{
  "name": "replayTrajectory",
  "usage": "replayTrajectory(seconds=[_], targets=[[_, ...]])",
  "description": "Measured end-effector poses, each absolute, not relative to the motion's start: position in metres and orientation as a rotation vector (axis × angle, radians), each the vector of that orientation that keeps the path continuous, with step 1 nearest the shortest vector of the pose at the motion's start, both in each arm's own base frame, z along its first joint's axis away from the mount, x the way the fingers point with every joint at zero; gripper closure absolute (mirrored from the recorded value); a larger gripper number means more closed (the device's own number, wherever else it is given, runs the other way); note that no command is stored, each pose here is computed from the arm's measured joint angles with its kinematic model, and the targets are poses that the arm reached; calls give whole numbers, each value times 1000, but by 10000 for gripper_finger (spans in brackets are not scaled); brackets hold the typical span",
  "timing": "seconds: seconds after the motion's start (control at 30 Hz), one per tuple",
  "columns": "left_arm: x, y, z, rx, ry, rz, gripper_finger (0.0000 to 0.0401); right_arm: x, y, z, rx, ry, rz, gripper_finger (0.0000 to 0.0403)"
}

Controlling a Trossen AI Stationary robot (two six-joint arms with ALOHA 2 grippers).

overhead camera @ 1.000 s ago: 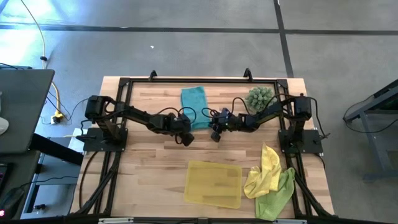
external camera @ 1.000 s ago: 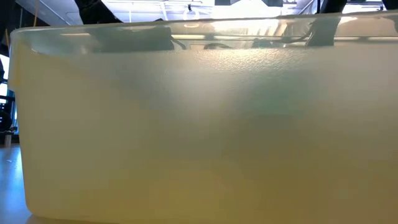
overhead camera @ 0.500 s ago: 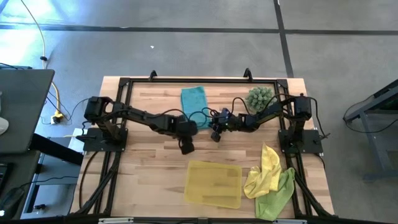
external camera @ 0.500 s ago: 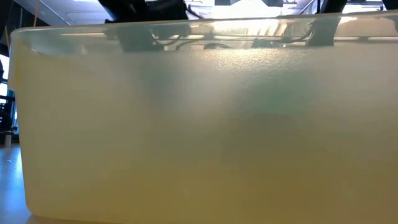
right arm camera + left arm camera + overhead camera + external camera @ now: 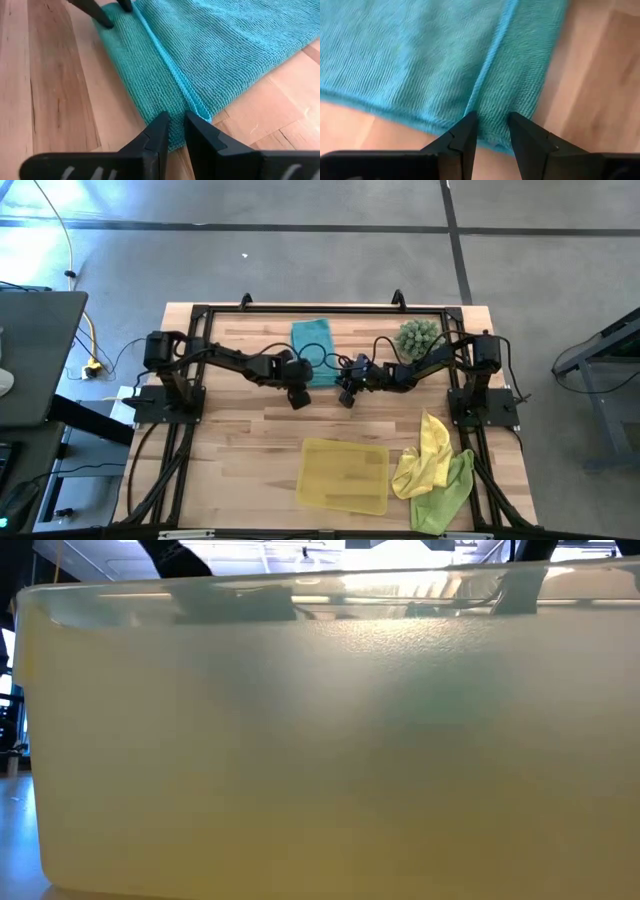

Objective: Roll microfiber towels into tight, uniform cylinder then place into a basket
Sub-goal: Roll the blue towel

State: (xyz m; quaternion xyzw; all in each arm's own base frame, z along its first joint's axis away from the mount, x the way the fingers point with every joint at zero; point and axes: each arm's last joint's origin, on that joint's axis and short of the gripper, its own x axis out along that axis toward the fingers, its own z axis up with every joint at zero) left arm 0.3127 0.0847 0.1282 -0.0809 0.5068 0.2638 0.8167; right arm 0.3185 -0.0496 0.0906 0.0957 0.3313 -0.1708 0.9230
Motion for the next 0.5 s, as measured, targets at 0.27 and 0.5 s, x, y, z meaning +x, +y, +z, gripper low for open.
replayTrajectory(seconds=[0.27,0.5], targets=[[309,87,125,-272,1089,514,298,318,-50,91,174,685,-342,348],[311,80,125,-265,1093,485,298,316,-45,107,-49,688,-223,339]])
